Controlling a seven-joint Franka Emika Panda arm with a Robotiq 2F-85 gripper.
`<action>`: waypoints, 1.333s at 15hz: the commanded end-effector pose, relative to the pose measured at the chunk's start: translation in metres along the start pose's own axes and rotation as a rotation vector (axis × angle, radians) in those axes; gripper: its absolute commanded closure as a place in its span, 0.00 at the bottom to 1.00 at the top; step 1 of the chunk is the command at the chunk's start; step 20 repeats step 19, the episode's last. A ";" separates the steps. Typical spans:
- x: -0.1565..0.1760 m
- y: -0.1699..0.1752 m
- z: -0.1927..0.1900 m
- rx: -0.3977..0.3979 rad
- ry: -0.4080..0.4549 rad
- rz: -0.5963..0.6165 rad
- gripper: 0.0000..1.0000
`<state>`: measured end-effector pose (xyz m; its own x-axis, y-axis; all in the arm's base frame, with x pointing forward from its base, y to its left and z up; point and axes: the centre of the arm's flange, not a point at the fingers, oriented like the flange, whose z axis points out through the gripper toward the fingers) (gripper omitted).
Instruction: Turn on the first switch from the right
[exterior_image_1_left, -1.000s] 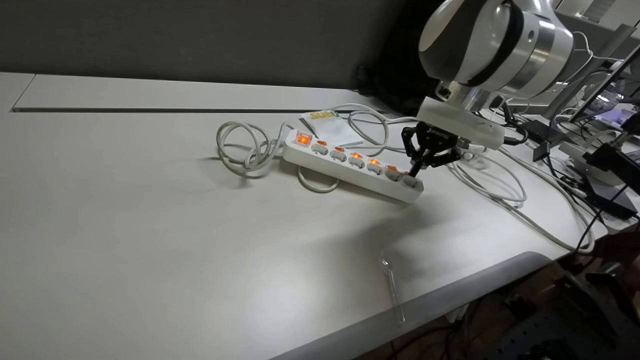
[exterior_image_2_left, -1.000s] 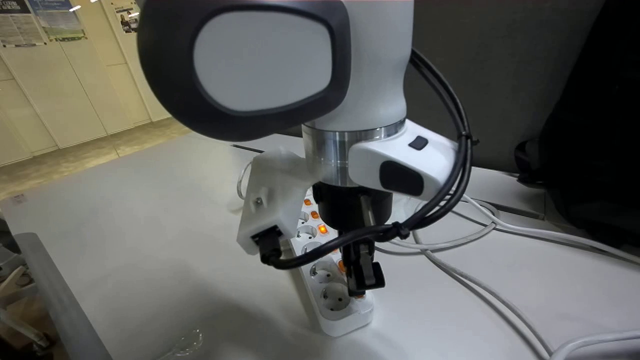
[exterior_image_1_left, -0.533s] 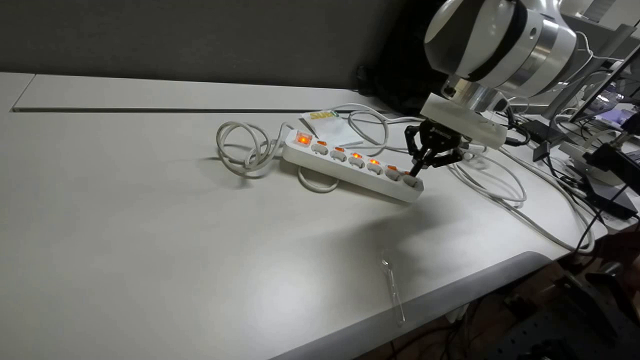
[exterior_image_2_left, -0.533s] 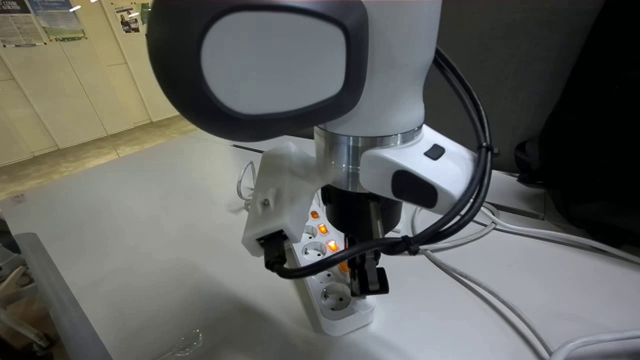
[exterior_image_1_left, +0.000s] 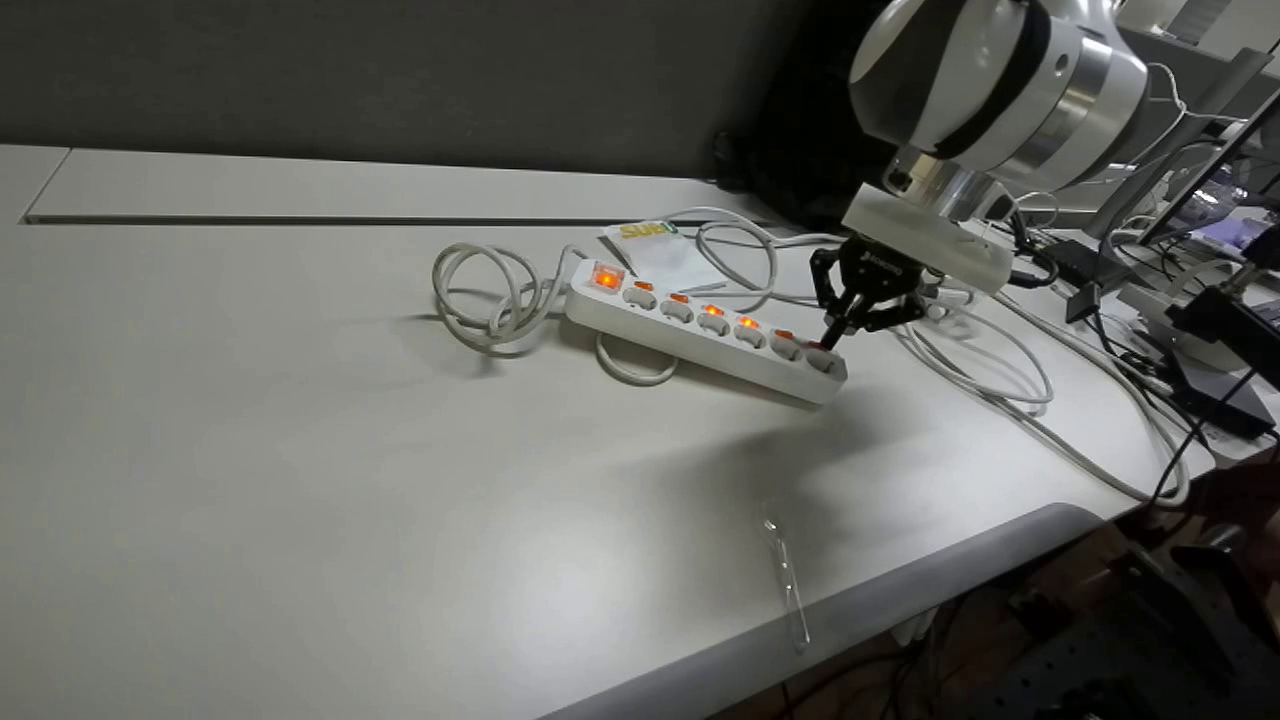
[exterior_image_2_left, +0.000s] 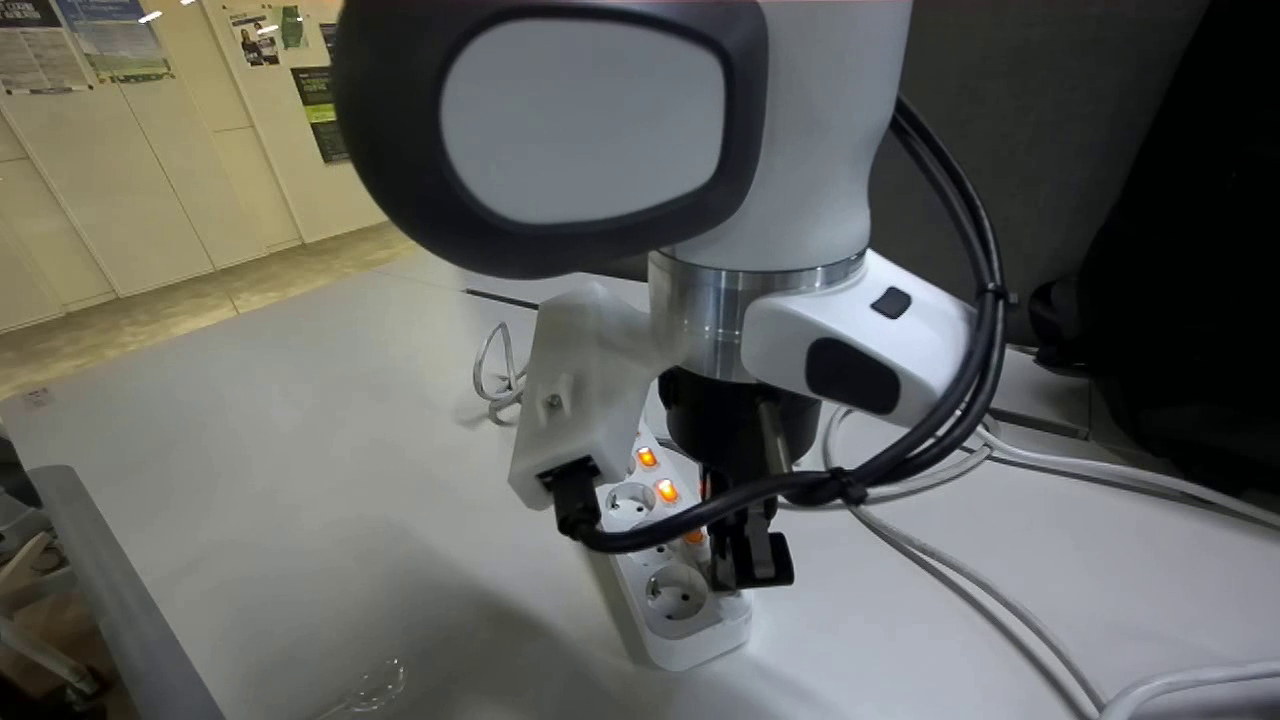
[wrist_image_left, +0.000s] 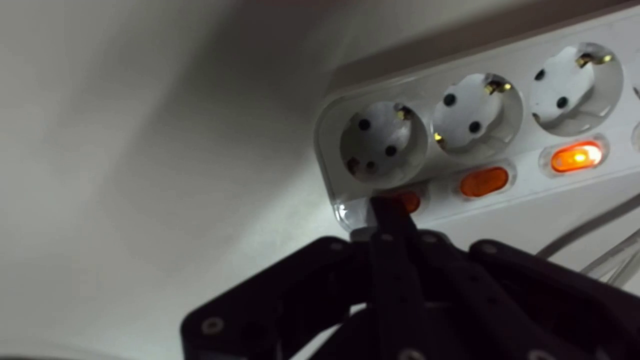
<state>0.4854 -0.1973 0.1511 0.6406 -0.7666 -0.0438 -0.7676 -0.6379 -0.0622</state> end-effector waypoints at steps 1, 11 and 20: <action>0.011 -0.004 0.006 -0.006 -0.019 0.004 1.00; 0.021 -0.012 0.016 -0.050 -0.052 0.044 1.00; 0.029 -0.016 0.024 -0.072 -0.114 0.043 1.00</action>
